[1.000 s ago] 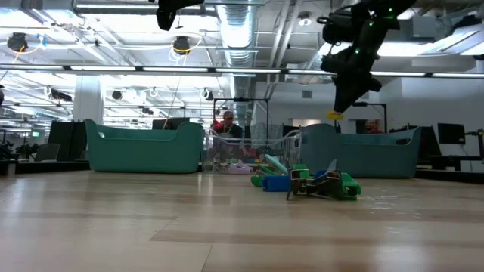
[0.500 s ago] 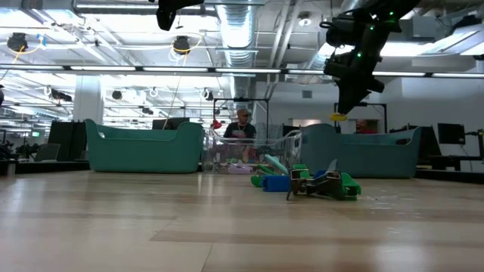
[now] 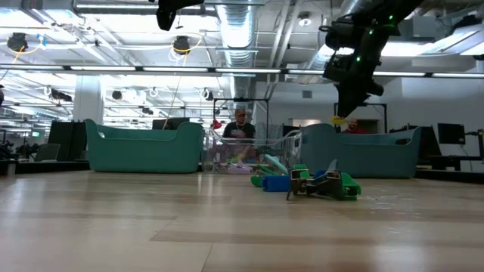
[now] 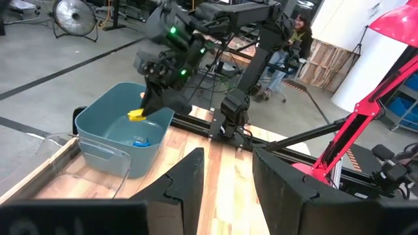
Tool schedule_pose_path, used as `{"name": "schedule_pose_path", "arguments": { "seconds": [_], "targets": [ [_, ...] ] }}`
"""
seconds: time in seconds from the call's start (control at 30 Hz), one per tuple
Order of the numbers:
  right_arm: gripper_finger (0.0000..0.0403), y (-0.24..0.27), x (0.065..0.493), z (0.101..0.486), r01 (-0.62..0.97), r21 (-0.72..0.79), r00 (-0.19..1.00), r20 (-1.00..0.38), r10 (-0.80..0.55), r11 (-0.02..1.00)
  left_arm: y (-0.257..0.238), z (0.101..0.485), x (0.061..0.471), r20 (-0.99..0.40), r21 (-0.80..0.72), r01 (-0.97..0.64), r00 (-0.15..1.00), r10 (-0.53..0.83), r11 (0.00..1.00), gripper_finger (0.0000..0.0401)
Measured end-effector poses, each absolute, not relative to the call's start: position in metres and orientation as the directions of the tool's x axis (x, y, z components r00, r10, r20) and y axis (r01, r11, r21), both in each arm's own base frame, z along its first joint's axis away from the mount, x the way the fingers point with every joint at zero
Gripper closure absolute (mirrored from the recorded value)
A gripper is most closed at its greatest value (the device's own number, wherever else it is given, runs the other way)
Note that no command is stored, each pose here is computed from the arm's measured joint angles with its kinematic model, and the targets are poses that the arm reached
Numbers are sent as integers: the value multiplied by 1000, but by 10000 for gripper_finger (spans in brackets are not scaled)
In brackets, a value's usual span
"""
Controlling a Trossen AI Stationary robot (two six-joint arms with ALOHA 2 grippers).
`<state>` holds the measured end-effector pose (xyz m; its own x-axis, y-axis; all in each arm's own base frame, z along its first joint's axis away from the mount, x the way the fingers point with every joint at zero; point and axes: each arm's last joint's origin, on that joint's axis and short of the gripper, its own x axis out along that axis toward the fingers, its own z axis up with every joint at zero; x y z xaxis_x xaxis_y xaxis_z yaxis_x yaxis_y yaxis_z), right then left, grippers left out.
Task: Pick and place Stapler, Stapler remover, tape
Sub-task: Put the yellow stapler into the dark blue bin
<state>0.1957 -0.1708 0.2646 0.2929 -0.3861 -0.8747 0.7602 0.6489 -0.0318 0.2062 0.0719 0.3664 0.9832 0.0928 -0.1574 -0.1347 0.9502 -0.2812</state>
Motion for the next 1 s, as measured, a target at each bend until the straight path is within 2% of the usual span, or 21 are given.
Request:
{"name": "schedule_pose_path", "arguments": {
  "seconds": [0.17,0.4,0.8,1.0],
  "targets": [
    [333,-179,206,249,764,-61,259,-883,-392,642,72,366,206,-157,-281,-135,983,93,950,280],
    [333,-191,221,233,767,-59,273,-871,-408,639,72,366,206,-157,-281,-134,983,93,950,280],
    [333,-200,228,215,771,-65,242,-890,-385,634,72,366,206,-157,-281,-134,983,93,950,280],
    [298,-200,228,216,774,-62,248,-886,-391,630,72,366,206,-157,-281,-134,983,92,950,280]
  ]
}}
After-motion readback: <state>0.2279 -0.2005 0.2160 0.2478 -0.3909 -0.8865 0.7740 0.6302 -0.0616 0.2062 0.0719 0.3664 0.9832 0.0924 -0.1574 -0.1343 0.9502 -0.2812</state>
